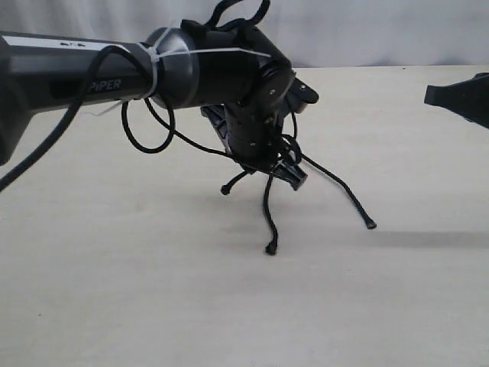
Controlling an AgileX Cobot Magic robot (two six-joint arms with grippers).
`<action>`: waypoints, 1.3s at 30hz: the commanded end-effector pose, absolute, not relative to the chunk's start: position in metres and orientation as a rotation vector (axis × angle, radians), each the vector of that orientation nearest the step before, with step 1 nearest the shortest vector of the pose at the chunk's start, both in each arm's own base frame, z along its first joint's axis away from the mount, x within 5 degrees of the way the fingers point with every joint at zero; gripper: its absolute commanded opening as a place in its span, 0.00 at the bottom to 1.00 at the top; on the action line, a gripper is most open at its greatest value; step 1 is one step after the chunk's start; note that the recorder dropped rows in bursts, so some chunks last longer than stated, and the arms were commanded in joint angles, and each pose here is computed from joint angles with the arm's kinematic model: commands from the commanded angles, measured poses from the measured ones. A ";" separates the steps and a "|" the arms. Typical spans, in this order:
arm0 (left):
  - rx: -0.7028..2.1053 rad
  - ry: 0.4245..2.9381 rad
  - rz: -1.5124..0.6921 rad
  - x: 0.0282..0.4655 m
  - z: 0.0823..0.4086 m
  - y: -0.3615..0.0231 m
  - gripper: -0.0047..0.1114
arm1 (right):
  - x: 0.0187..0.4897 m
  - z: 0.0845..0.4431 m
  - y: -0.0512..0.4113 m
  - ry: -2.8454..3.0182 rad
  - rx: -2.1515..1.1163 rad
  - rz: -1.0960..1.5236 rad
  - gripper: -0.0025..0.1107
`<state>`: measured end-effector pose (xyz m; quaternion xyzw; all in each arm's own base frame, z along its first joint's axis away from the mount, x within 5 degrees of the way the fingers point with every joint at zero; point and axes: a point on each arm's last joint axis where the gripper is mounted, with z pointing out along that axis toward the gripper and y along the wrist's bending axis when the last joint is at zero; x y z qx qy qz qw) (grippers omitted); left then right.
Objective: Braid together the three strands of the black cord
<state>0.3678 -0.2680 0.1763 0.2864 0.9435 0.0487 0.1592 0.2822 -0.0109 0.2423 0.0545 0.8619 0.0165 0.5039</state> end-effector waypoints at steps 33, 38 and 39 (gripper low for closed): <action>0.569 2.624 0.236 0.361 0.120 -0.163 0.04 | 0.283 0.244 -0.011 2.052 0.137 0.048 0.06; 0.557 2.623 0.225 0.362 0.119 -0.163 0.12 | 0.283 0.244 -0.011 2.054 0.137 0.048 0.06; 0.555 2.623 0.223 0.362 0.119 -0.163 0.16 | 0.283 0.244 -0.011 2.054 0.137 0.048 0.06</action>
